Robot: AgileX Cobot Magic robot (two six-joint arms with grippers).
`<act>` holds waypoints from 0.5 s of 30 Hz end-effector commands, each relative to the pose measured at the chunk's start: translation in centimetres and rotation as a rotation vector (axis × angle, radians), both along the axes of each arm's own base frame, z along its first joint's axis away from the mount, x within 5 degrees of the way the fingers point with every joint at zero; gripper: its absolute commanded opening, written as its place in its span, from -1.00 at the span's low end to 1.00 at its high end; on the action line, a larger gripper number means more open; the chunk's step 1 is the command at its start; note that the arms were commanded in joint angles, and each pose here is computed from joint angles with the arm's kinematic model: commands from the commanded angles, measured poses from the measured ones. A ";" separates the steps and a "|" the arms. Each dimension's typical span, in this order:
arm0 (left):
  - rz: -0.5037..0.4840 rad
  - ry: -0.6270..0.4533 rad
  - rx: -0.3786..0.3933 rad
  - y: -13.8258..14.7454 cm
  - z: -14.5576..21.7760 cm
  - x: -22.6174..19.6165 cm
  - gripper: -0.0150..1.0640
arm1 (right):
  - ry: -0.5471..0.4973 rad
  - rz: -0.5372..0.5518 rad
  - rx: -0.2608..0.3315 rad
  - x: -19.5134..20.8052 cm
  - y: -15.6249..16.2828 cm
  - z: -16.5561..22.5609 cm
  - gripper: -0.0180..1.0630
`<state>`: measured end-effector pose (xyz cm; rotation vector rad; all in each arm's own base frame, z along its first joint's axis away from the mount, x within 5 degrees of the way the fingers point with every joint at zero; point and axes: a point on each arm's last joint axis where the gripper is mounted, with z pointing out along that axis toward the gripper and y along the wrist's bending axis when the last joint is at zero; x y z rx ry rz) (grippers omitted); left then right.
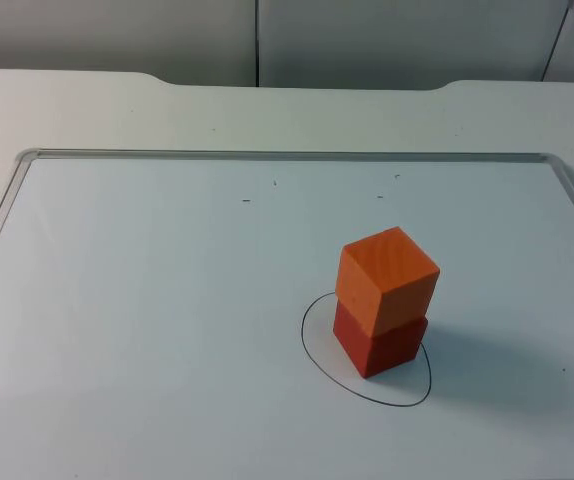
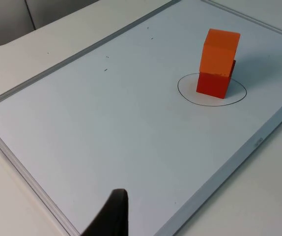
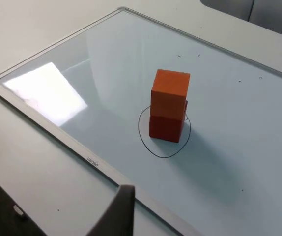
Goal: Pick up one cube with the left hand and another cube with the right hand. First place the cube in the right hand at the target position, then stack the cube in the left hand on top.
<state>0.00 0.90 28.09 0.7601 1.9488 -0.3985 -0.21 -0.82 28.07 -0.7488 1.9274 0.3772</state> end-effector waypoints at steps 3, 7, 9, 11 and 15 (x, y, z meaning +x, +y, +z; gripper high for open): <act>0.004 0.000 -0.005 -0.1 -0.1 0.1 0.97 | 0.002 -0.014 -0.004 0.1 -0.1 -0.2 0.82; 0.004 0.000 -0.005 -0.1 -0.1 0.1 0.97 | 0.002 -0.014 -0.004 0.1 -0.1 -0.2 0.97; 0.004 0.000 -0.005 -0.1 -0.1 0.1 0.97 | 0.002 -0.014 -0.004 0.1 -0.1 -0.2 0.97; 0.004 0.000 -0.005 -0.1 -0.1 0.1 0.97 | 0.002 -0.014 -0.004 0.1 -0.1 -0.2 0.97; 0.004 0.000 -0.005 -0.1 -0.1 0.1 0.97 | 0.002 -0.014 -0.004 0.1 -0.1 -0.2 0.97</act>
